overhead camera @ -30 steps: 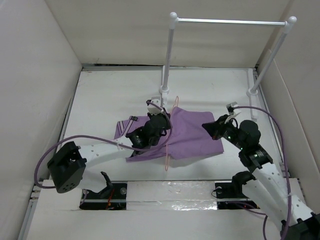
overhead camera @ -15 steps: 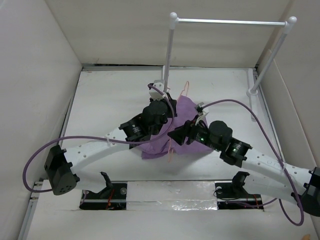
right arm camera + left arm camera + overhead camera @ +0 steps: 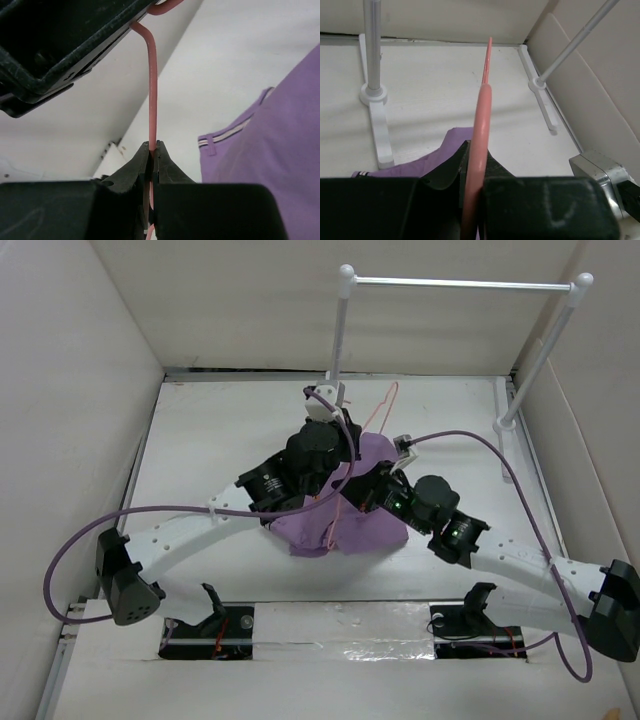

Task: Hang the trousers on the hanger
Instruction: Place the hanger at the clothesline.

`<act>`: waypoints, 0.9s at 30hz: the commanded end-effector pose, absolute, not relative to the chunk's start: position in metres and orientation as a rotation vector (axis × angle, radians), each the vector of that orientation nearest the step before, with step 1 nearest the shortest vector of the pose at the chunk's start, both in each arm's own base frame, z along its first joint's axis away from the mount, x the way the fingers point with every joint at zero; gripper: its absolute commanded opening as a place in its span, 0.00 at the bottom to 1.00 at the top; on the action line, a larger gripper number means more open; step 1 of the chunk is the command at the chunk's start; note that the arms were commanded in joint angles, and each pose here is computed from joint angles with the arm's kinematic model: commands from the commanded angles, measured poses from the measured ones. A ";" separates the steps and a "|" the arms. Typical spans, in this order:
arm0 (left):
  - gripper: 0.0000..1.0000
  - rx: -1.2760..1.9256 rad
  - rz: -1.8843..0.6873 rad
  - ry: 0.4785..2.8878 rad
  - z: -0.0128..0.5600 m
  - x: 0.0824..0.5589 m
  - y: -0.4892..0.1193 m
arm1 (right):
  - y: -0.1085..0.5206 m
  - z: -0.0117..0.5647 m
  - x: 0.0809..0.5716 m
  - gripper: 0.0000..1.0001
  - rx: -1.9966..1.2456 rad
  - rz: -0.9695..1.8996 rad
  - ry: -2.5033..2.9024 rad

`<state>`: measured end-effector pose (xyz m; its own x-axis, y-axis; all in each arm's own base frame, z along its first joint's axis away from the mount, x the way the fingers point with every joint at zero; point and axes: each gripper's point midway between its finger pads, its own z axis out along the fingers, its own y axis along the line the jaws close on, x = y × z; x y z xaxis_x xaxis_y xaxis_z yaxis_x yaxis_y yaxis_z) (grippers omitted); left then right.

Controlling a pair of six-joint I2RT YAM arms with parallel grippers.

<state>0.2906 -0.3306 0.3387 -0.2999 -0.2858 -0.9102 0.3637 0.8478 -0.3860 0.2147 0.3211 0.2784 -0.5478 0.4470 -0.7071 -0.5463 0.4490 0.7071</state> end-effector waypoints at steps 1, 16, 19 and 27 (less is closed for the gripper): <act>0.00 0.016 -0.828 1.582 0.415 0.296 -0.344 | 0.328 0.365 0.194 0.00 -0.103 1.538 1.472; 0.70 0.099 -0.866 1.446 0.497 0.297 -0.345 | 0.275 0.444 0.216 0.00 -0.005 1.861 1.243; 0.72 0.091 -0.837 1.439 0.493 0.294 -0.333 | 0.266 0.451 0.225 0.00 -0.009 1.881 1.239; 0.66 -0.068 -0.806 1.356 0.475 0.271 -0.258 | 0.224 0.488 0.285 0.00 0.014 1.704 1.227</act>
